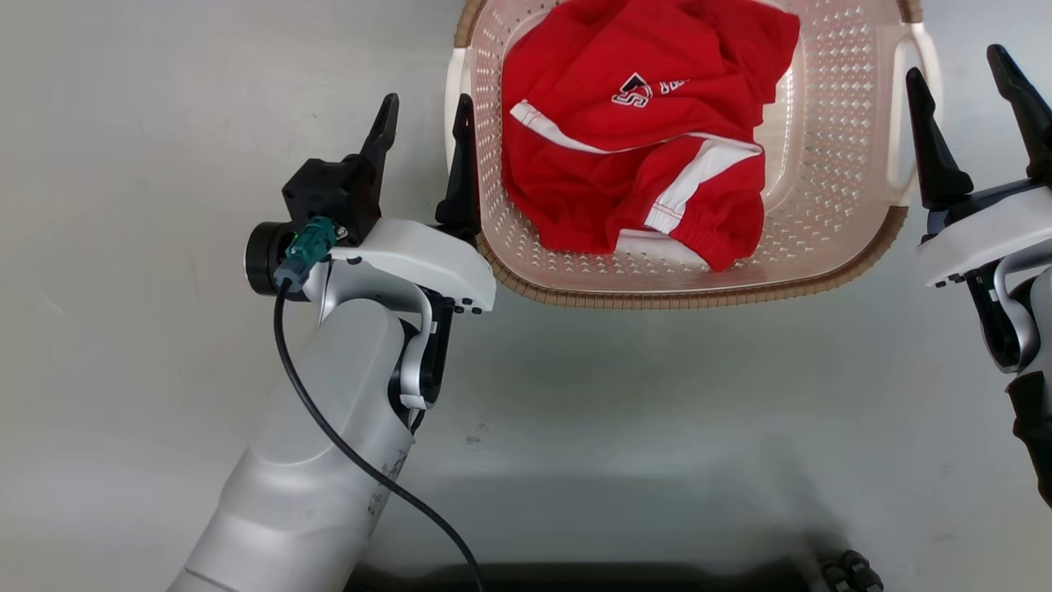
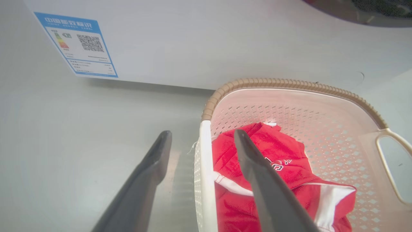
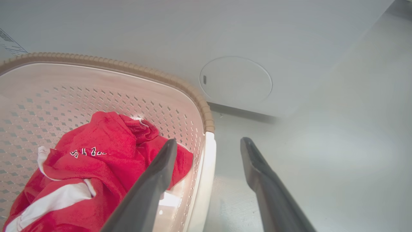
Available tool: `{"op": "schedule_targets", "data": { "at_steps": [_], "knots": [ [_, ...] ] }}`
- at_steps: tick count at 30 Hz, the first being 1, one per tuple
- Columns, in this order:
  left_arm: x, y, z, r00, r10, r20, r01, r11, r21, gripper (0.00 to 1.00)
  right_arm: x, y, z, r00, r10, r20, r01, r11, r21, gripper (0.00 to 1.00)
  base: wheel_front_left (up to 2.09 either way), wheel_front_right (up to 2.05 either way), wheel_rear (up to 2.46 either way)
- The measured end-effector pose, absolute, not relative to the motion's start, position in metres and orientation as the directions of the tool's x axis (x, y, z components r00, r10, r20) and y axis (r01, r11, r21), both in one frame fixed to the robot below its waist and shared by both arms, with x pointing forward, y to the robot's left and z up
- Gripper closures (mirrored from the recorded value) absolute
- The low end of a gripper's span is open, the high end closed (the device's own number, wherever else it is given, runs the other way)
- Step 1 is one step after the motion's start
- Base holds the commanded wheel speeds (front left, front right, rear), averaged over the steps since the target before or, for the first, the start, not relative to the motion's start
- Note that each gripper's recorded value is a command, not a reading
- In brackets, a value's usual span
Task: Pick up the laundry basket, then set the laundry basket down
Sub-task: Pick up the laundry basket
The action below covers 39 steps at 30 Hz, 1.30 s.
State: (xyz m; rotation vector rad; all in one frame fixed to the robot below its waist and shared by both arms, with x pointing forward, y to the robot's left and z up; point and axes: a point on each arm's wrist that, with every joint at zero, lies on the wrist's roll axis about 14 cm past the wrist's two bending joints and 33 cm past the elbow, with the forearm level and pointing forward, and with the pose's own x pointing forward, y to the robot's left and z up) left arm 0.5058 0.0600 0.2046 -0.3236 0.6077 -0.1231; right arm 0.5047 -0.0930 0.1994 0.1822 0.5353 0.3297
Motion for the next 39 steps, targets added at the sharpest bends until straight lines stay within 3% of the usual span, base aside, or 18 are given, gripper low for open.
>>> {"op": "schedule_targets", "data": {
  "at_steps": [22,37,38,39],
  "knots": [
    [0.495,0.042,0.156,0.733,-0.272,-0.623,0.048,0.935,-0.351,0.0,0.477,-0.073,0.152,0.725,0.394,-0.564,-0.251,0.915,0.316,0.0,0.0,0.0,0.0],
    [0.492,0.034,0.148,0.71,-0.292,-0.641,0.058,0.931,-0.36,0.0,0.487,-0.073,0.154,0.738,0.391,-0.55,-0.246,0.915,0.32,0.0,0.0,0.0,0.0],
    [0.491,0.033,0.148,0.709,-0.293,-0.642,0.057,0.93,-0.362,0.03,0.487,-0.074,0.154,0.739,0.389,-0.55,-0.245,0.916,0.319,0.0,0.0,0.0,0.0],
    [0.491,0.032,0.147,0.706,-0.294,-0.644,0.054,0.929,-0.365,0.18,0.487,-0.075,0.154,0.739,0.387,-0.551,-0.243,0.916,0.318,0.0,0.0,0.0,0.0]
  ]
}}
